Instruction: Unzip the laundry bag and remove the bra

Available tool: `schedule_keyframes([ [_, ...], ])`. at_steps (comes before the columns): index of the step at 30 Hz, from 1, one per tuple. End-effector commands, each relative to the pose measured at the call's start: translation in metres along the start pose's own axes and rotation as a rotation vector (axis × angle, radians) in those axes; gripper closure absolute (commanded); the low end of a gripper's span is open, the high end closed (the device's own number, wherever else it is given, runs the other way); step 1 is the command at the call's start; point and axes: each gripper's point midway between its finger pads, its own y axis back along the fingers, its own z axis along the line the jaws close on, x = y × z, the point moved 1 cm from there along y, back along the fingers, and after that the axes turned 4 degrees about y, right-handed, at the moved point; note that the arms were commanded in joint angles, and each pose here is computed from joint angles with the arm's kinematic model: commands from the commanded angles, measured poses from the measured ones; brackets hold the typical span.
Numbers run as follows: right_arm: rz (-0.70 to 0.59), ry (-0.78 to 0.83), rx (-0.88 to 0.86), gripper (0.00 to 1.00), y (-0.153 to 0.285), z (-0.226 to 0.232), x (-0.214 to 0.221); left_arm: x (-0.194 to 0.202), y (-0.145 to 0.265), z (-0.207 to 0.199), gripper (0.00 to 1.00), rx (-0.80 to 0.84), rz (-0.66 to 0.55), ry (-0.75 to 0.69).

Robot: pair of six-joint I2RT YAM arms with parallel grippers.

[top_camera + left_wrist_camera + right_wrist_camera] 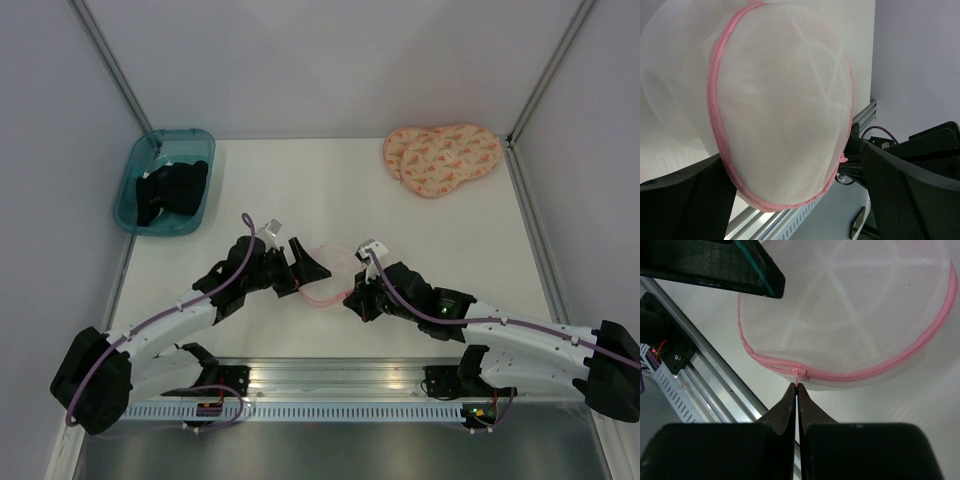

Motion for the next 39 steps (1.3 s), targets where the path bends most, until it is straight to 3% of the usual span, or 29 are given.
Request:
schedule_keyframes([
  [1,-0.053,0.022,-0.082,0.99,-0.003,0.016,-0.017,-0.002,0.019,0.006,0.0,-0.051,-0.067,0.052],
  [6,-0.043,0.005,-0.046,1.0,-0.005,0.01,-0.012,-0.018,0.051,0.021,0.01,-0.122,-0.255,0.068],
  [9,-0.039,0.005,-0.014,1.0,-0.005,0.004,-0.01,-0.017,0.058,0.029,0.0,-0.166,-0.269,0.076],
  [14,-0.029,0.005,-0.018,1.0,-0.005,0.005,-0.008,0.005,0.057,0.042,0.0,-0.171,-0.187,0.136],
  [18,-0.033,0.001,-0.075,1.0,-0.006,0.014,-0.009,0.026,0.05,0.04,0.0,-0.065,-0.109,0.228],
  [25,0.011,0.006,-0.309,1.0,-0.014,0.052,0.001,0.031,0.048,0.019,0.0,0.087,-0.082,0.345],
  [34,0.023,0.029,-0.363,1.0,-0.023,0.069,0.003,0.025,0.044,0.013,0.02,0.124,-0.11,0.38],
  [35,0.024,0.027,-0.364,1.0,-0.023,0.07,0.003,0.025,0.042,0.013,0.03,0.126,-0.109,0.378],
  [37,0.021,0.035,-0.37,1.0,-0.023,0.072,0.002,0.027,0.038,0.017,0.19,0.127,-0.1,0.374],
  [38,0.021,0.036,-0.371,1.0,-0.023,0.072,0.002,0.026,0.037,0.011,0.39,0.158,-0.098,0.366],
  [39,0.021,0.036,-0.37,1.0,-0.023,0.072,0.001,0.026,0.036,0.011,0.51,0.163,-0.095,0.364],
])
